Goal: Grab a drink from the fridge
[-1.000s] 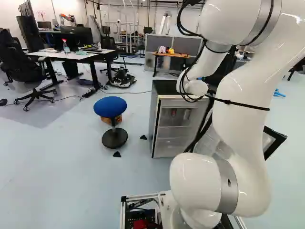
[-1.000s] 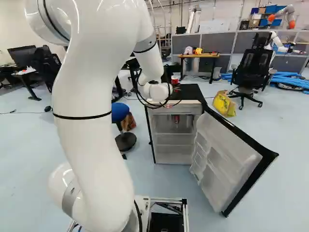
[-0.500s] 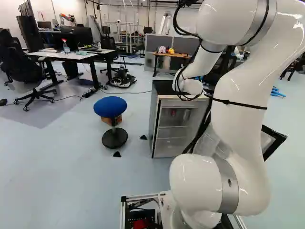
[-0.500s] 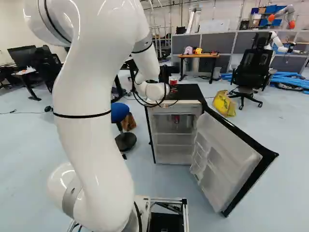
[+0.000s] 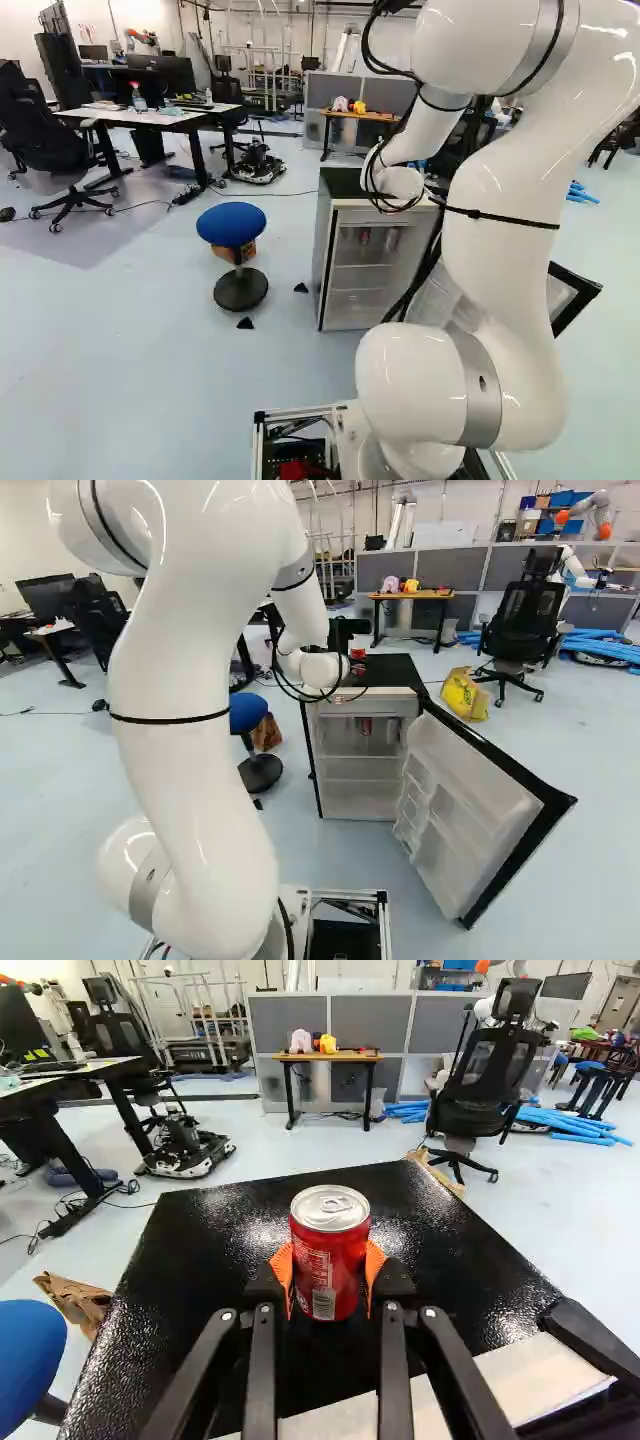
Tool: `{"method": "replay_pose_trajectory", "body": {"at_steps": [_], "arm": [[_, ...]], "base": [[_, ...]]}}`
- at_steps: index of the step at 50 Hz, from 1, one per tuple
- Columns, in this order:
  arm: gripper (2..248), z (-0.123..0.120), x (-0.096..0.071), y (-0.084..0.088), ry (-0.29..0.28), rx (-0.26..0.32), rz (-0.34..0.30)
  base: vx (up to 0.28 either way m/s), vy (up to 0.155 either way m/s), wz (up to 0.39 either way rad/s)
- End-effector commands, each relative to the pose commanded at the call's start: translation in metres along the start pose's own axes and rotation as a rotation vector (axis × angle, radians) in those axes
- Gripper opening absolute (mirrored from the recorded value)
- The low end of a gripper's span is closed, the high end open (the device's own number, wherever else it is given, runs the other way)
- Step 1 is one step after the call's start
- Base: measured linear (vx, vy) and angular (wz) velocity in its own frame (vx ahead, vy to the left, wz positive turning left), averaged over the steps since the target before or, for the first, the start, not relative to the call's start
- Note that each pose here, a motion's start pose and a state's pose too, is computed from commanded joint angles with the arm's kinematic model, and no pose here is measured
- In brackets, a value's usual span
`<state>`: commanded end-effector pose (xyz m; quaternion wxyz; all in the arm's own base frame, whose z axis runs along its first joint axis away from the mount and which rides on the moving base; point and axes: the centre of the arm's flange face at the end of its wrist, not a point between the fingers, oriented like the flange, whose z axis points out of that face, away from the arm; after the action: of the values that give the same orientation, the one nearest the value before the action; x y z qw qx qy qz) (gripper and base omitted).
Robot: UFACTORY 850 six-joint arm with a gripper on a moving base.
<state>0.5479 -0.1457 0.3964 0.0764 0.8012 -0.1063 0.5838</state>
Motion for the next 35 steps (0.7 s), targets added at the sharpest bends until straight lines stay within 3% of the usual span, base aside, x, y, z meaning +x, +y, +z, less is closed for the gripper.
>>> {"method": "replay_pose_trajectory", "body": {"at_steps": [35], "arm": [[92,0.0044,-0.01,0.0,-0.019,0.0,0.0]], "base": [[0.0,0.0,0.0]]}}
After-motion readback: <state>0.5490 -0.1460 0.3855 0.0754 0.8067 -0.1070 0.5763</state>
